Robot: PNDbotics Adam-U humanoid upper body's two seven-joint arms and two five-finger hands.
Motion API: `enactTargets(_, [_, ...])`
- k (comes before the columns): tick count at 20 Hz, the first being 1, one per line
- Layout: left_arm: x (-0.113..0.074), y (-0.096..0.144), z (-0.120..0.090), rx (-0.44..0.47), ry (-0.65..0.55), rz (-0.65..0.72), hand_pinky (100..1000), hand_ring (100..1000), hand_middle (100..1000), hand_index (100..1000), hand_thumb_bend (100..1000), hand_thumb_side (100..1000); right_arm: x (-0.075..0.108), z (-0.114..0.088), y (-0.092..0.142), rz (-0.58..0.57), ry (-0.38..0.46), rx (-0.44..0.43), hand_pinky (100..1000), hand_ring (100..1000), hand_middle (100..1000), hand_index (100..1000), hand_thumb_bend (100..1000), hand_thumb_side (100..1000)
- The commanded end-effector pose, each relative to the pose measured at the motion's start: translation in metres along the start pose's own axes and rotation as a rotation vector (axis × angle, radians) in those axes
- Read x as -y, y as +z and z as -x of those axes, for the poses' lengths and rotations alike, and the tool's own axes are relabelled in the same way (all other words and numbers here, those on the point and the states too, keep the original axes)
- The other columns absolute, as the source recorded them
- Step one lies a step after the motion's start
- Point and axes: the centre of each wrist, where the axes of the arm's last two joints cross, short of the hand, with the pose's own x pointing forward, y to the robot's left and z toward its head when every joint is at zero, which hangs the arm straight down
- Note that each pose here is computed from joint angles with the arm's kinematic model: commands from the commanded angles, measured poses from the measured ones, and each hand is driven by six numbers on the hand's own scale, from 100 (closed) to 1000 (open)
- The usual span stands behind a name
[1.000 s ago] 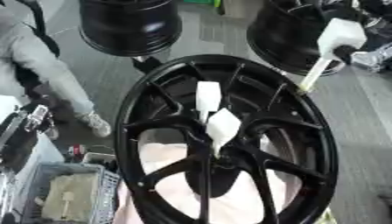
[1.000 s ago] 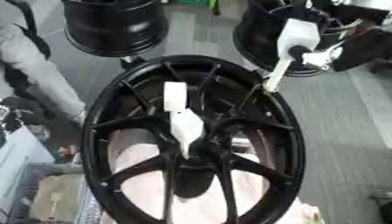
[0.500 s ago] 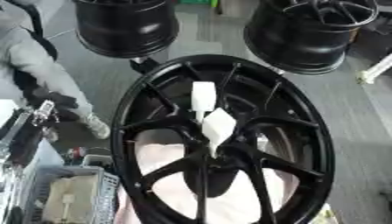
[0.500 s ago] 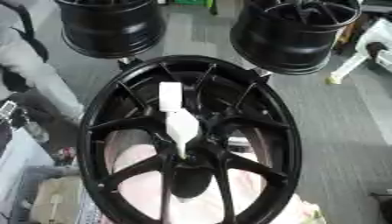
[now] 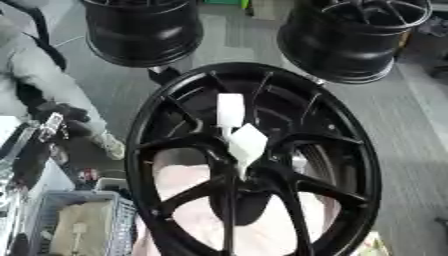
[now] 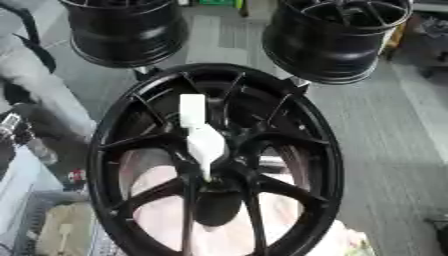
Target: Pull the pin out of the wheel hub.
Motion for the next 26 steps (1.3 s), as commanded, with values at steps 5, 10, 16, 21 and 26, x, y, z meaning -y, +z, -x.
enactTargets(5, [-0.001,-0.003,-0.01,0.033,-0.013,0.013,741,600,623,712,100,835,0.026,-0.002,0.014,0.318,0.02,-0.037,637,833,901,909,286,558])
enactTargets(10, [0.0,-0.005,-0.011,0.038,-0.009,0.021,741,600,623,712,100,835,-0.021,0.002,0.009,0.573,-0.042,0.017,614,808,869,897,248,531])
enactTargets(16, [0.002,-0.006,-0.011,0.043,-0.005,0.025,741,600,622,711,100,833,-0.04,-0.028,0.018,0.624,-0.134,0.188,570,759,808,866,117,443])
enactTargets(21, [0.004,-0.007,-0.011,0.051,0.003,0.03,741,600,622,711,100,833,-0.061,-0.063,0.034,0.632,-0.319,0.315,526,717,762,825,100,436])
enactTargets(26, [0.005,-0.008,-0.012,0.058,0.01,0.037,741,601,622,711,100,832,-0.091,-0.086,0.049,0.553,-0.534,0.408,512,696,743,806,100,457])
